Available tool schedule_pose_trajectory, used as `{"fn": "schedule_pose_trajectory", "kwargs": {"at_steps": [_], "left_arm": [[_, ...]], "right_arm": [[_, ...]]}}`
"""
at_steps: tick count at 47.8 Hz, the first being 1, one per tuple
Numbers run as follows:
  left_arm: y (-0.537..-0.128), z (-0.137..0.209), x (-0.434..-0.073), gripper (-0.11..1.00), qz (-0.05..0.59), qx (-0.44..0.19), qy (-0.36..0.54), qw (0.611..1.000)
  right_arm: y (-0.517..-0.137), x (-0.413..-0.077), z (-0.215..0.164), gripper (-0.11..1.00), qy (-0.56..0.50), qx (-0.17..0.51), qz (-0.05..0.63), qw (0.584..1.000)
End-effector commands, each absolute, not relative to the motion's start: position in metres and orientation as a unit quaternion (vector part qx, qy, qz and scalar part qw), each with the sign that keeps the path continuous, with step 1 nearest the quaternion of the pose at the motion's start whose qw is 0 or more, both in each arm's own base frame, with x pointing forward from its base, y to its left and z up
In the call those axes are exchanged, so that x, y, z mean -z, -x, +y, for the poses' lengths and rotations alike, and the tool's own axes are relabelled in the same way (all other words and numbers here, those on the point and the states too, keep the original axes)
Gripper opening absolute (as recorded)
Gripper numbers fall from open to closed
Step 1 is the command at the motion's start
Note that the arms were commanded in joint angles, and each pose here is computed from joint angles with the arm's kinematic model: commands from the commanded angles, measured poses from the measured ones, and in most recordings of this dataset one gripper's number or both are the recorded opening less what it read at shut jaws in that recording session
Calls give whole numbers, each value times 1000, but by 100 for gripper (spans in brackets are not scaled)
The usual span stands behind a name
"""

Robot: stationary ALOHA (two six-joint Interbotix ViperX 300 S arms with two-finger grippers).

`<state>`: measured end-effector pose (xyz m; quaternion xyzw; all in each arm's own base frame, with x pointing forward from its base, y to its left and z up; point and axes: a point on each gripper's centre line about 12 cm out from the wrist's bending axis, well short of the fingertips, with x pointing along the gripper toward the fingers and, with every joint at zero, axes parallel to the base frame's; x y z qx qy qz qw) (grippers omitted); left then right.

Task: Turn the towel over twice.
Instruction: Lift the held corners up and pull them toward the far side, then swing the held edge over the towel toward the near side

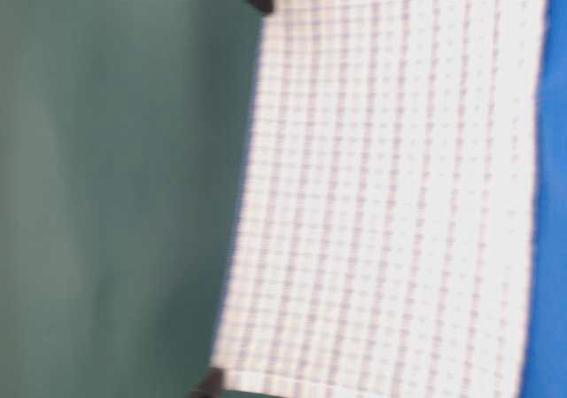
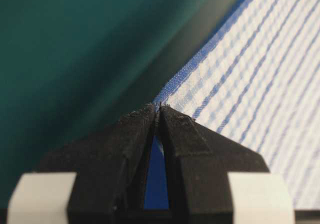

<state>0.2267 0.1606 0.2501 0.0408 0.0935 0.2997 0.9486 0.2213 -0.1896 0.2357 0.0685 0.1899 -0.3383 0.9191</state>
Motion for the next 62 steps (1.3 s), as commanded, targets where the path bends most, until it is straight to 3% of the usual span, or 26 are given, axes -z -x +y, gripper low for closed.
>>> {"fn": "schedule_pose_trajectory", "kwargs": {"at_steps": [1,18,35,47,62], "left_arm": [[-226,162,-275,4,60,-305,-58,949],[-219,155,-310,4,26,-304,-73,950],[-220,148,-308,4,32,-293,-66,953],[-230,122,-282,4,115,-236,-28,965],[-237,71,-220,4,246,-128,-13,961]], "right_arm": [[-220,-266,-193,5,-50,344,163,923],[-210,-328,-186,5,-16,350,140,926],[-210,-329,-177,5,-27,341,146,928],[-223,-305,-136,5,-93,274,210,934],[-226,-229,-84,5,-160,205,284,923]]}}
